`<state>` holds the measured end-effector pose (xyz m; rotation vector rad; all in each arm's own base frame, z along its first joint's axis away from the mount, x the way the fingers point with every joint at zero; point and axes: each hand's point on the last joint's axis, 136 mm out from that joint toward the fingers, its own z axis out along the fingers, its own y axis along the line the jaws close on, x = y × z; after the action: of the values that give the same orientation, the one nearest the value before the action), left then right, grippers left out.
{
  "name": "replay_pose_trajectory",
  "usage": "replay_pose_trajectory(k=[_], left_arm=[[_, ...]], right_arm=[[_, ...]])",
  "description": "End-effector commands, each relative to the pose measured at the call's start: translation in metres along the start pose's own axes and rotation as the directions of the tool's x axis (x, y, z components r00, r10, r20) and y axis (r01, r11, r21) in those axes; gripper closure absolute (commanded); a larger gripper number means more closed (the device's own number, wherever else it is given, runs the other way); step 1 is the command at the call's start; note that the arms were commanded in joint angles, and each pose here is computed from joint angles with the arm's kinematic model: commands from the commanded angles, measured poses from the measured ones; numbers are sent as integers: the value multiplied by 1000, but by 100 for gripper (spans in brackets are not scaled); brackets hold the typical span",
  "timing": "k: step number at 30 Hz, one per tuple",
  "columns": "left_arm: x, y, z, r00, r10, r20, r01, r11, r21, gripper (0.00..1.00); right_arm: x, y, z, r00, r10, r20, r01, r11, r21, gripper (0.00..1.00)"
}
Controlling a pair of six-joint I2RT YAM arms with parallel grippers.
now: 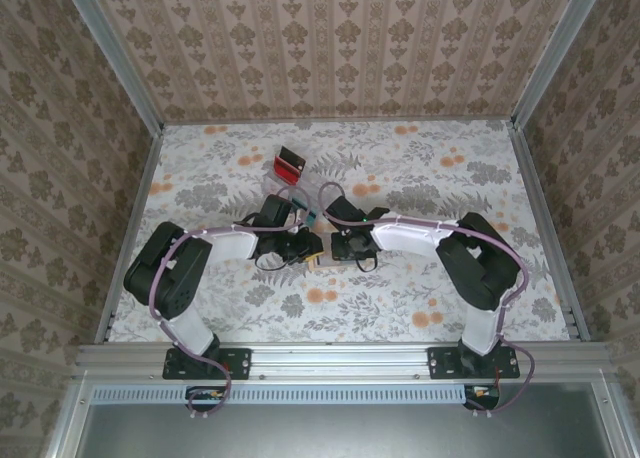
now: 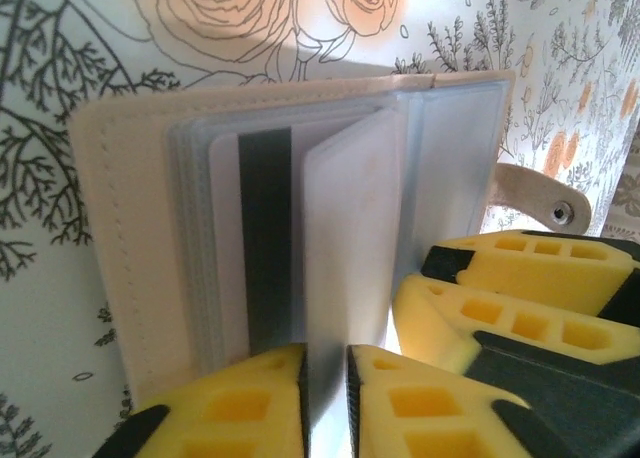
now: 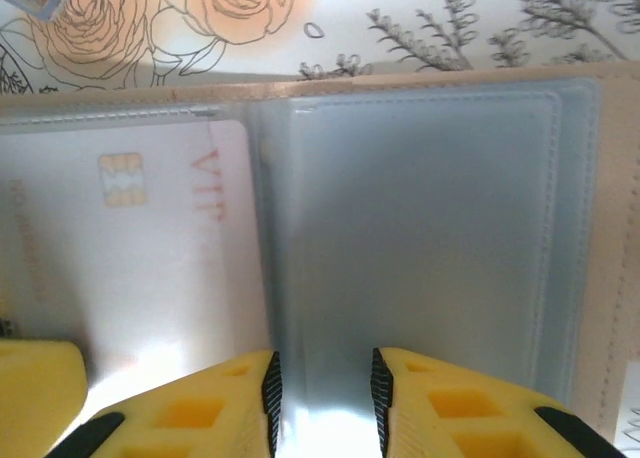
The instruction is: Take the credit cards out of the card holder
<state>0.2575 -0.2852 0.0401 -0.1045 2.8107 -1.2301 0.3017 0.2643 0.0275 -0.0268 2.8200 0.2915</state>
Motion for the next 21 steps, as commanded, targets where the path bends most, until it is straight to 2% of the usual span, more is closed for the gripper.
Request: replay_pose_trajectory(k=[1,5,10,12,16,21], left_arm=[[-5,-13,-5,999,43,6,-44,999,21,90],[-1,-8,-11,998,66,-7,-66,998,-14,99],[10,2,-29,995,88,-37,-90,992,-83,100],[15,7,-36,996,76,-49,-81,988,-129,96],[15,-5,-36,994,87,-62,-93,989,-118,84],[15,-43,-22,987,145,-69,-146,989,-8,60]], right_arm=[[-18,-2,-30,994,61,87,-56,997,-58,64],[-32,0,-65,979,103,178,-78,987,-139,57],[-39,-7,-89,956,160,246,-112,974,-199,44],[-41,-13,-94,947,176,270,-123,972,-200,37],[-47,-33,-98,922,217,321,-174,972,-156,25],[-53,-54,-99,889,295,350,-265,955,-132,24]])
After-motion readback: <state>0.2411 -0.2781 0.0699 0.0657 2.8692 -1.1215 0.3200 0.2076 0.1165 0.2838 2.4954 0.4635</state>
